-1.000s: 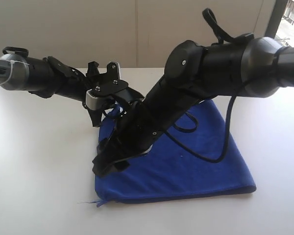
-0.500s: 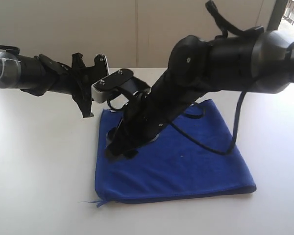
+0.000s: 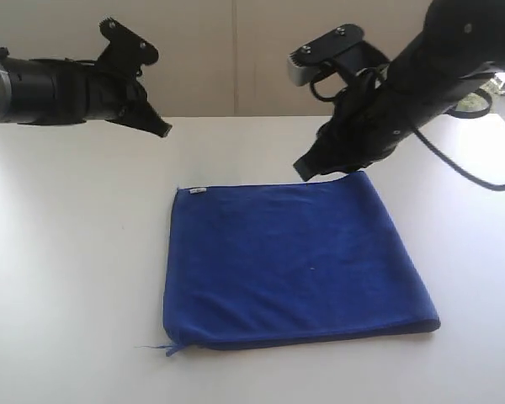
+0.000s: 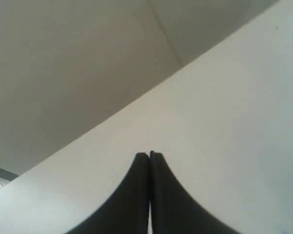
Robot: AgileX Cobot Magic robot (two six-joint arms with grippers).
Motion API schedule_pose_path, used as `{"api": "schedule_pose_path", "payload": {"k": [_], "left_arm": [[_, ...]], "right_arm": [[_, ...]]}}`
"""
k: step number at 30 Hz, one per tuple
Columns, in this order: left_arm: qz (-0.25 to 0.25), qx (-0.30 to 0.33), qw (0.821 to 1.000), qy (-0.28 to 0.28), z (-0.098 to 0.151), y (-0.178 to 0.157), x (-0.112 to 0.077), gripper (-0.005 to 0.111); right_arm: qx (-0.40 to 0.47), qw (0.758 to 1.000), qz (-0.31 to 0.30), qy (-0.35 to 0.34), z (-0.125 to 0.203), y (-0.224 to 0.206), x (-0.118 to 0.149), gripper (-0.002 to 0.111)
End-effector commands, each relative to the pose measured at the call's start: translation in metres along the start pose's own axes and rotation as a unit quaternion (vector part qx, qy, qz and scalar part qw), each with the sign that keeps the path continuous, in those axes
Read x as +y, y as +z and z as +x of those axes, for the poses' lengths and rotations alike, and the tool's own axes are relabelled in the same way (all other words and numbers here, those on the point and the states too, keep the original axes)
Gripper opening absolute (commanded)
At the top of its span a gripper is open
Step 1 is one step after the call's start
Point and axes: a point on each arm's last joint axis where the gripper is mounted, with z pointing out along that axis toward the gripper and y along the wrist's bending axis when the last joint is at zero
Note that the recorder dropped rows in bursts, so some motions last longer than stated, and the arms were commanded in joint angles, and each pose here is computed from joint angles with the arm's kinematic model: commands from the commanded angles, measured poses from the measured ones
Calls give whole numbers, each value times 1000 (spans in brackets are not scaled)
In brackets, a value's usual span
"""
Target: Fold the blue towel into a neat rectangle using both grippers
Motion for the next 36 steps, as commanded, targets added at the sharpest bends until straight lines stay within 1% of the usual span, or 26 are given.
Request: {"api": "schedule_pose_path", "payload": {"k": [1,2,4,5,6,8,9,10,11,12,13,14,16,18,21,24,26,30,32,35,36], "left_arm": [[16,-14,999,50,-19,-33,-21,0],[40,-27,997,55,-22,-41,-31,0],[107,-56,991,63,-21,-54,-53,0],[134,-65,987,59,-18,-57,-59,0],[165,-66,984,35,-12,-60,-66,0],[216,-61,974,-33,2,-59,-68,0],[262,-68,960,-72,9,-61,-68,0],[335,-81,931,-122,13,-67,-70,0],[410,-77,897,-144,18,-73,-71,0],[482,-59,862,-145,23,-78,-70,0],[524,-15,841,-138,31,-79,-70,0],[534,30,835,-125,39,-77,-70,0],[521,146,836,-91,60,-73,-72,0],[519,190,831,-65,68,-75,-80,0],[531,205,821,-48,68,-78,-97,0],[526,254,812,-14,77,-79,-114,0],[512,280,812,11,83,-77,-124,0],[506,289,812,36,89,-75,-144,0],[488,301,818,47,94,-71,-147,0],[464,328,821,57,101,-67,-145,0],[454,337,822,69,104,-66,-142,0]], "right_arm": [[24,999,26,41,15,-7,-34,0],[27,998,32,50,18,-8,-41,0],[25,996,42,70,23,-11,-54,0],[25,996,44,78,24,-11,-58,0],[23,995,44,85,25,-12,-60,0],[27,994,43,94,27,-13,-63,0],[29,994,42,92,28,-13,-63,0],[31,994,41,92,28,-13,-63,0],[30,994,40,93,28,-13,-63,0],[30,994,40,93,28,-13,-63,0],[29,994,38,96,28,-13,-62,0],[26,994,39,96,27,-13,-62,0],[20,994,42,97,26,-13,-63,0],[18,994,41,98,26,-13,-63,0],[20,994,40,98,26,-13,-63,0],[20,994,40,98,26,-13,-63,0],[18,994,41,98,26,-13,-63,0],[17,994,41,98,25,-13,-63,0],[17,994,41,98,25,-13,-63,0],[17,994,41,97,25,-13,-63,0],[17,994,41,97,25,-13,-63,0]]}}
